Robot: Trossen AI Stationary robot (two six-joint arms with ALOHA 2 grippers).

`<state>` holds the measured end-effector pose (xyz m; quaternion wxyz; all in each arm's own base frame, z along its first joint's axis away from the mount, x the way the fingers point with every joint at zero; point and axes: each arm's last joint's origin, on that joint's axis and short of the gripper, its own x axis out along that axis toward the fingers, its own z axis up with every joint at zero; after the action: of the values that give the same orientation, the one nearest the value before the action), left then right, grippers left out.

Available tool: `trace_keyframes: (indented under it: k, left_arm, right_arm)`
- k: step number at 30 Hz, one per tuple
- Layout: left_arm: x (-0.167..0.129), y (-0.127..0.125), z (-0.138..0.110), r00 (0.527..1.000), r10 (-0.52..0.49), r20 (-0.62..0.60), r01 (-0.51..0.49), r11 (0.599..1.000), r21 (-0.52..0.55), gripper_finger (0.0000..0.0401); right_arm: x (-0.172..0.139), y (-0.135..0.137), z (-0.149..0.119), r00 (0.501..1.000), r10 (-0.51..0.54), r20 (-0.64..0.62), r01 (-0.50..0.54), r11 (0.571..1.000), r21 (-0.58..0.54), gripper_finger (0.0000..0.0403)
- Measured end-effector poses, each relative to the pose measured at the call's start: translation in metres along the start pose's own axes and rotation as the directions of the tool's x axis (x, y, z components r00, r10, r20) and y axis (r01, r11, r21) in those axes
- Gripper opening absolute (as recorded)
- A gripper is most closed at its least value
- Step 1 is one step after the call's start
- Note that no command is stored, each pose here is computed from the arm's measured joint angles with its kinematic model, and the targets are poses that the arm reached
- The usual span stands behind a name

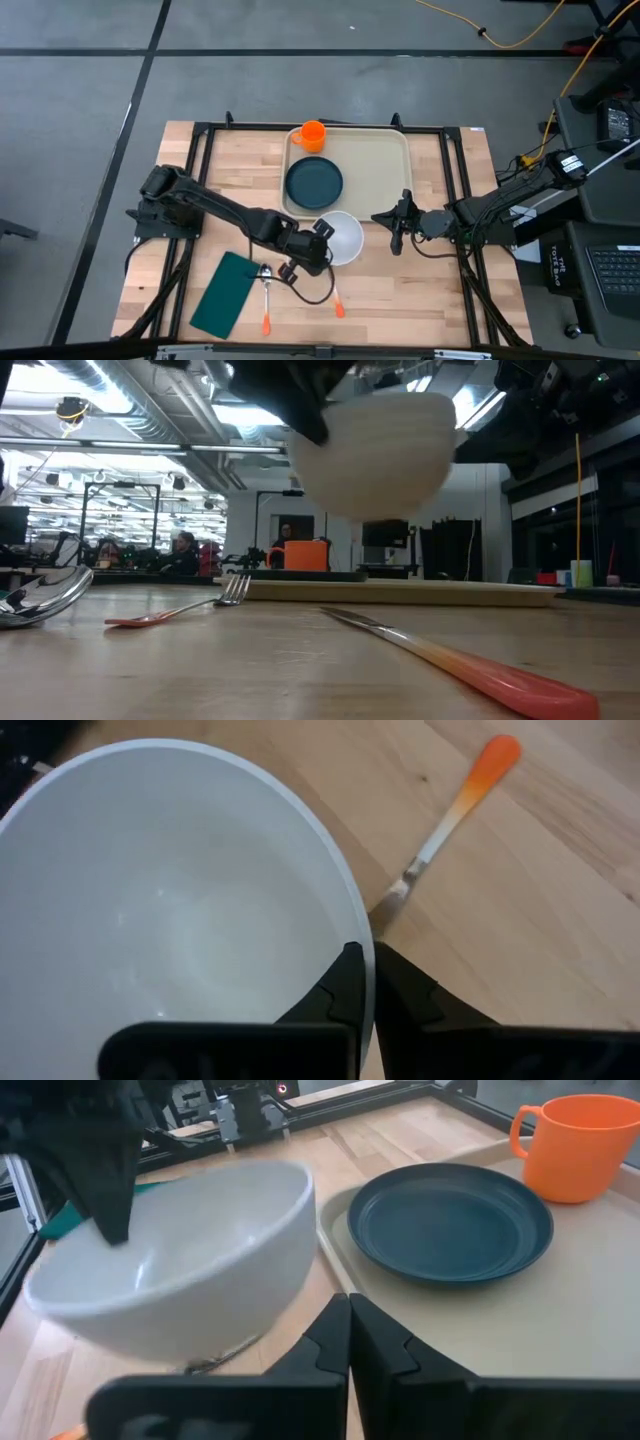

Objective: Set up tray
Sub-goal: Put the white bowl on top of the blue plate on the gray serving tray

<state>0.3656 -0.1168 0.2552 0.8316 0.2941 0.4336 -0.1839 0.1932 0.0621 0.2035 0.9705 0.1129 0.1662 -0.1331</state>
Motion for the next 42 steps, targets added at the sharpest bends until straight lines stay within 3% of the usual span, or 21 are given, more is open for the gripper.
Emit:
trace_keyframes:
  k: [7,16,31,42]
  left_arm:
    - [-0.020,0.005,-0.015,0.996,-0.028,-0.086,0.019,0.995,-0.100,0.0003]
    - [-0.005,0.032,-0.055,0.982,-0.026,-0.188,-0.011,0.982,-0.190,0.0003]
    - [-0.008,0.104,-0.113,0.980,-0.020,-0.200,-0.050,0.941,-0.335,0.0003]
    - [-0.009,0.130,-0.141,0.981,0.023,-0.191,-0.104,0.900,-0.424,0.0003]
  right_arm:
    - [0.000,0.000,0.000,1.000,0.000,0.001,0.000,1.000,-0.001,0.0006]
    - [0.000,0.000,0.000,1.000,0.000,0.001,0.000,1.000,-0.001,0.0006]
    - [0.000,0.000,0.000,1.000,-0.001,0.000,0.001,1.000,-0.006,0.0006]
    - [0.000,-0.001,-0.002,1.000,-0.008,-0.015,0.007,1.000,-0.016,0.0006]
